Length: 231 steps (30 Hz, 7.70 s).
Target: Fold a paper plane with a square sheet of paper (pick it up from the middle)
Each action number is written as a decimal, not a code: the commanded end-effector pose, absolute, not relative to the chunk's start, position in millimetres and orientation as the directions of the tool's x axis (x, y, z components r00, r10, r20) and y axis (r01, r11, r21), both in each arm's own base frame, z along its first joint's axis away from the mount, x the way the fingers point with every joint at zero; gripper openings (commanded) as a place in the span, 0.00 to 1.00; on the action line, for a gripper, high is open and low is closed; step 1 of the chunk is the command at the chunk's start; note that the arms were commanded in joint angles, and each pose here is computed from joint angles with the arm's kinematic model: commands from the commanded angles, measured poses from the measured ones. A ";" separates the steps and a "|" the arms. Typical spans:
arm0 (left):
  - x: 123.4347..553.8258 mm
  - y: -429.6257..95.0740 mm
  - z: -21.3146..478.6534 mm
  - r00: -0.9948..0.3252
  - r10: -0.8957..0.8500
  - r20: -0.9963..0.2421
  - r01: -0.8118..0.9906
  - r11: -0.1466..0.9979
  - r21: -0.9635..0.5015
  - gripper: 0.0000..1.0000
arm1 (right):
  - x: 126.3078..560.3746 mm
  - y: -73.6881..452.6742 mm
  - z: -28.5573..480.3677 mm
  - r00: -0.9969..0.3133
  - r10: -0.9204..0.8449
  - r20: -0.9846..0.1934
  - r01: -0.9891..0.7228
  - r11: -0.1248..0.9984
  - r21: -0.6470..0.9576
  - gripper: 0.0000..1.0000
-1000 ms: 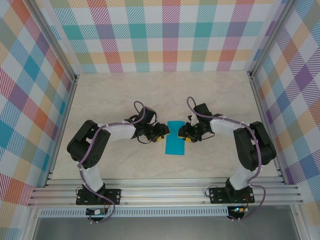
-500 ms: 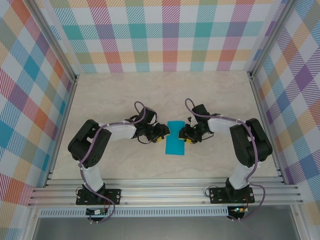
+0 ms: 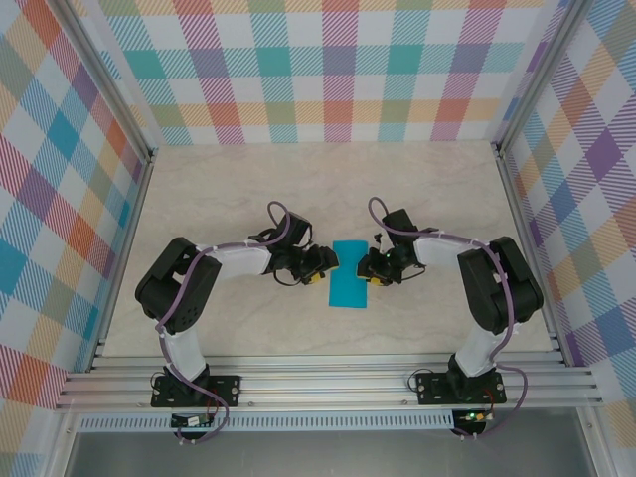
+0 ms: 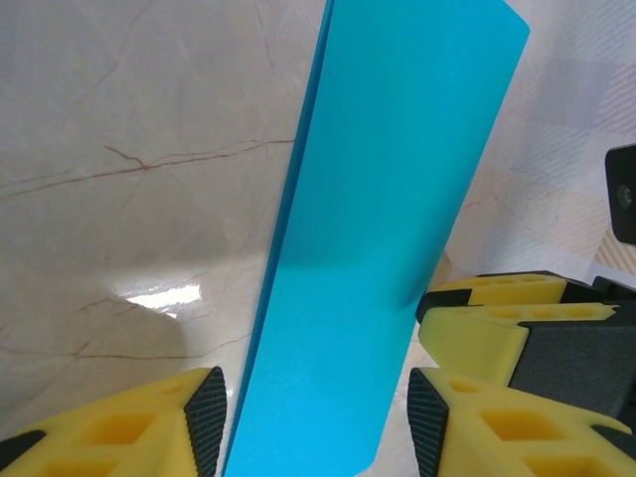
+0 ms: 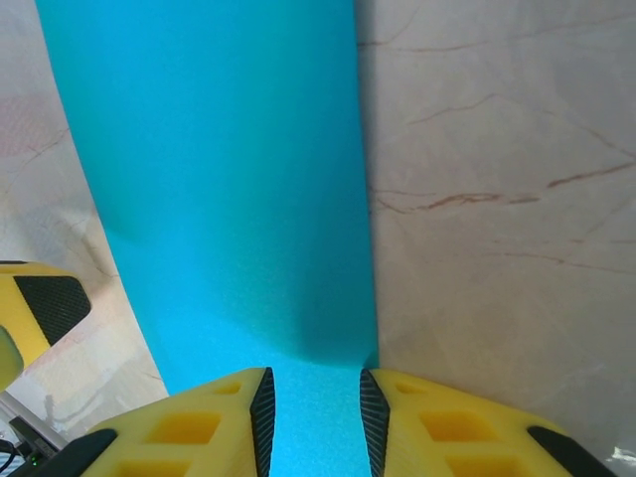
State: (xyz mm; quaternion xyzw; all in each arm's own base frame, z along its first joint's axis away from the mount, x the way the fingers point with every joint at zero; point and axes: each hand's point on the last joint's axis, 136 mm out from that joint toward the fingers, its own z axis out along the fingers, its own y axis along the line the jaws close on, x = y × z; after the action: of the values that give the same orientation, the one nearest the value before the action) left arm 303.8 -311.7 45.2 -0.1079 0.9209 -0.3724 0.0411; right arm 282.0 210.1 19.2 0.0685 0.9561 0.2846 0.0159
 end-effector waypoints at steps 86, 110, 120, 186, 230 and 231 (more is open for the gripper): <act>250.3 -337.6 40.2 -0.975 -0.190 0.113 -0.212 0.657 -0.723 0.47 | 265.4 197.2 -10.1 -0.988 0.139 0.062 0.152 0.869 0.471 0.33; 288.5 -344.6 43.8 -0.955 -0.285 0.084 -0.244 0.592 -0.768 0.45 | 266.9 201.0 -8.8 -0.988 0.136 0.066 0.151 0.860 0.487 0.33; 306.6 -341.1 44.3 -0.946 -0.311 0.090 -0.262 0.571 -0.778 0.37 | 272.3 206.5 1.6 -0.991 0.124 0.040 0.127 0.846 0.517 0.34; 313.2 -344.6 54.3 -0.949 -0.294 0.116 -0.271 0.565 -0.779 0.14 | 221.7 269.1 78.8 -0.716 -0.421 -0.556 -0.503 0.864 -0.007 0.25; 242.5 -336.4 17.0 -0.986 -0.166 0.023 -0.150 0.814 -0.561 0.12 | 240.7 226.5 65.4 -0.902 -0.151 -0.404 -0.311 0.877 0.366 0.05; 241.9 -332.6 12.9 -0.985 -0.172 0.024 -0.157 0.826 -0.541 0.11 | 241.1 226.2 64.6 -0.903 -0.151 -0.402 -0.310 0.878 0.365 0.05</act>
State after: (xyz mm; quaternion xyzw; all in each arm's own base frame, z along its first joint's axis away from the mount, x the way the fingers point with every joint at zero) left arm 247.0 -330.7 18.6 -0.0910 0.9500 -0.2980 0.0225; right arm 243.2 229.1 70.8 -0.1286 0.9483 0.2173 0.1923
